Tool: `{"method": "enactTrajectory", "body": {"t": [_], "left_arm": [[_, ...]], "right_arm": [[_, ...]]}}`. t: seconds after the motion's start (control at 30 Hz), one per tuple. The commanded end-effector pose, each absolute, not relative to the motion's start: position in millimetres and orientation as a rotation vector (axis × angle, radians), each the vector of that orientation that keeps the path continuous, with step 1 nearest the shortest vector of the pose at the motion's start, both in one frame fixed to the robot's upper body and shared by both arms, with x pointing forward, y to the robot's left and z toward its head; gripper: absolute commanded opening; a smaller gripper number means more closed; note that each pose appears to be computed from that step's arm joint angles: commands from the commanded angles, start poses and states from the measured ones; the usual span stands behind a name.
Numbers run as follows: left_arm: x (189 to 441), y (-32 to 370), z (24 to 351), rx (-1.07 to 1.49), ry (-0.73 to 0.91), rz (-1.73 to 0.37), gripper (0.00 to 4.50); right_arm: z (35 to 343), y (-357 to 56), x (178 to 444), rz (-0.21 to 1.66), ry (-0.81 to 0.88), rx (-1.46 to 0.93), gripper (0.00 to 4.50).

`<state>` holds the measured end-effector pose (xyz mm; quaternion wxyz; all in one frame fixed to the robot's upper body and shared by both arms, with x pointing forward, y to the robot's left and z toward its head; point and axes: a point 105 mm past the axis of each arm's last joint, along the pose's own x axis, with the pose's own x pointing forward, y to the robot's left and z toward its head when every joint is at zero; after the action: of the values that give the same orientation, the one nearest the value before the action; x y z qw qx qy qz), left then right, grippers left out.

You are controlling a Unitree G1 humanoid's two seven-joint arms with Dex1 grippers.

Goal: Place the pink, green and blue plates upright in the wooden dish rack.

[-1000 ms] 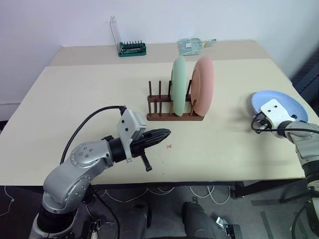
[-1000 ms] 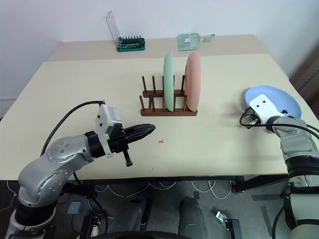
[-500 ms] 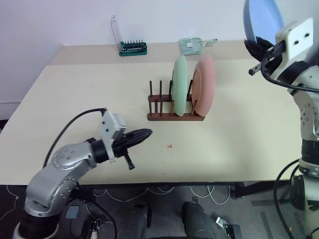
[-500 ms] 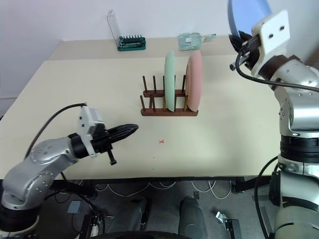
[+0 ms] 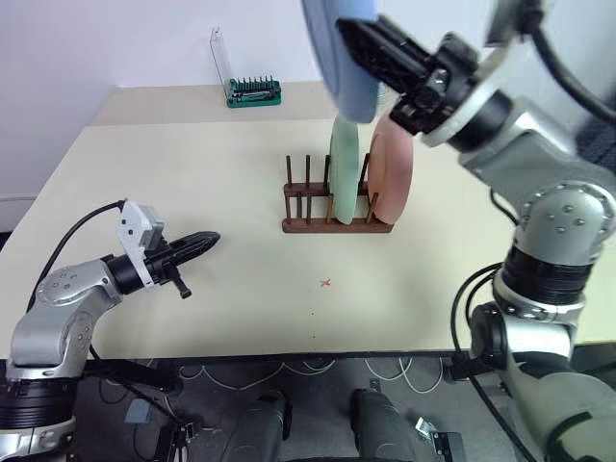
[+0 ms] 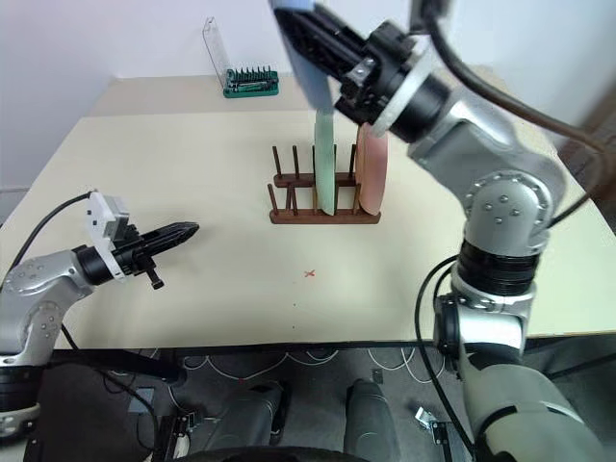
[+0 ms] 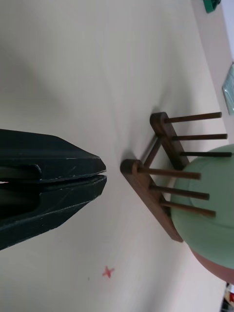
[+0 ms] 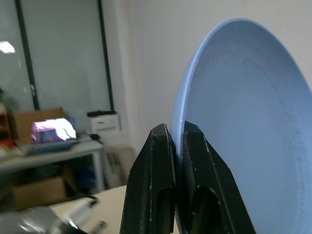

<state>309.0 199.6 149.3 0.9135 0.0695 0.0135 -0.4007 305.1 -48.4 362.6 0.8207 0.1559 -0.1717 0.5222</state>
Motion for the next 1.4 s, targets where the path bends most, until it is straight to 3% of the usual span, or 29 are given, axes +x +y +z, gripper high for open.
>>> {"method": "enactTrajectory", "body": {"t": [0.03,0.23,0.5,0.93,1.07,1.4], "left_arm": [[313,192,141,0.178,0.008,-0.835,0.0],[308,199,128,0.176,0.008,-0.834,0.0],[300,208,115,0.18,0.013,-0.825,0.0],[300,213,101,0.181,0.016,-0.815,0.0],[300,211,100,0.181,0.016,-0.816,0.0],[301,206,110,0.187,0.008,-0.821,0.0]], "right_arm": [[366,-33,306,1.129,-0.312,0.463,0.01],[333,-15,334,1.003,-0.103,0.556,0.01],[313,-8,346,0.942,0.028,0.662,0.01],[324,-7,357,0.86,0.022,0.731,0.01],[340,-7,351,0.887,-0.039,0.713,0.01],[345,-1,344,0.913,-0.028,0.766,0.01]]}}
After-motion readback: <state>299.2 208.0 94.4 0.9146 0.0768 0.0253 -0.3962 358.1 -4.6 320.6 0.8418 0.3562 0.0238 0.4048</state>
